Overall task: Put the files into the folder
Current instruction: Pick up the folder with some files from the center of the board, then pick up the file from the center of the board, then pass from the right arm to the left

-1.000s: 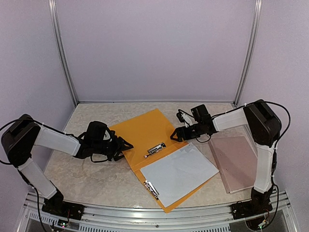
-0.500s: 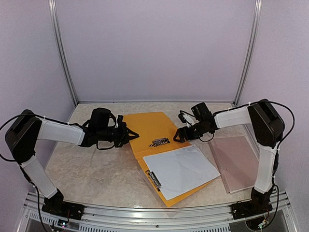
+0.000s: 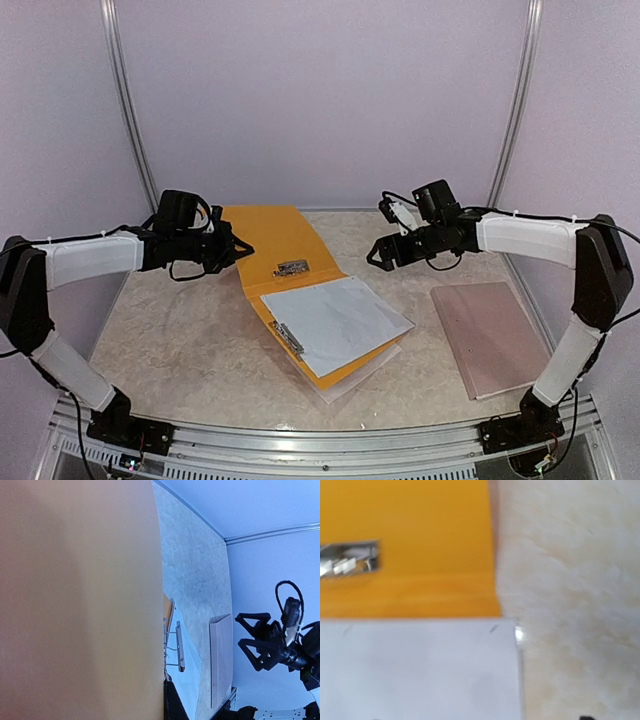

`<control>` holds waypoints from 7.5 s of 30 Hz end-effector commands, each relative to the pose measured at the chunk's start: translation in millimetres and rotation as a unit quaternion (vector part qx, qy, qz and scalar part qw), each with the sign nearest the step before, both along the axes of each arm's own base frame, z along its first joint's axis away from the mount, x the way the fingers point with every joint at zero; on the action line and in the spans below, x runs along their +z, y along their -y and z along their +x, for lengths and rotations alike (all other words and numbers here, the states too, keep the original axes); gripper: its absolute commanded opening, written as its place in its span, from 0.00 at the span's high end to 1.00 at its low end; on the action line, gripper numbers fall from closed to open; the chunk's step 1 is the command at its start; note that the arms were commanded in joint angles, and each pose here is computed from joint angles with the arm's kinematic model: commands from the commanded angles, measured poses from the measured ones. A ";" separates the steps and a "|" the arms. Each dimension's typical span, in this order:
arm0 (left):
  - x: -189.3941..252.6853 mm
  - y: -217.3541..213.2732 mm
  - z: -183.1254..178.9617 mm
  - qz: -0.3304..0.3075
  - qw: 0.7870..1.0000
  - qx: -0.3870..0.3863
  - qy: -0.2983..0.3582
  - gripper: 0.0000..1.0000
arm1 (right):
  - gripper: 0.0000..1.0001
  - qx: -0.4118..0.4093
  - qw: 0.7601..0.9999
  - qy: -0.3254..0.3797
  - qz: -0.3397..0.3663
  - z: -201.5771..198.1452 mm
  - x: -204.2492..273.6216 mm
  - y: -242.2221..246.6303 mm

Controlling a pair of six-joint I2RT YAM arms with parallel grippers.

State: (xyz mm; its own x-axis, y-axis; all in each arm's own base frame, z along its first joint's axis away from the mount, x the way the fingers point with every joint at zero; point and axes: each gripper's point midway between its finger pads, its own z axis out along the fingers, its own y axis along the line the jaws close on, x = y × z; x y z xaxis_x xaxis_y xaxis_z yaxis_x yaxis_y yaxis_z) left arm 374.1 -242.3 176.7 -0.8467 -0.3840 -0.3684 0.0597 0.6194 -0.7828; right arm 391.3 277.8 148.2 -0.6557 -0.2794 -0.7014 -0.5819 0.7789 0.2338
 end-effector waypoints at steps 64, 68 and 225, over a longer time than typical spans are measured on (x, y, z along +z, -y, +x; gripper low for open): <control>-16.6 -58.9 37.0 0.126 0.991 -0.030 0.037 1.00 | 0.95 0.371 0.892 -0.035 -0.256 -290.8 -135.8 -115.9; -15.9 -61.8 38.3 0.127 0.991 -0.026 0.038 1.00 | 0.68 0.377 0.894 -0.017 -0.243 -291.5 -120.6 -127.2; 39.1 89.9 -31.4 0.018 0.909 -0.336 0.244 1.00 | 0.32 0.252 0.966 0.035 -0.045 -55.5 105.9 -77.3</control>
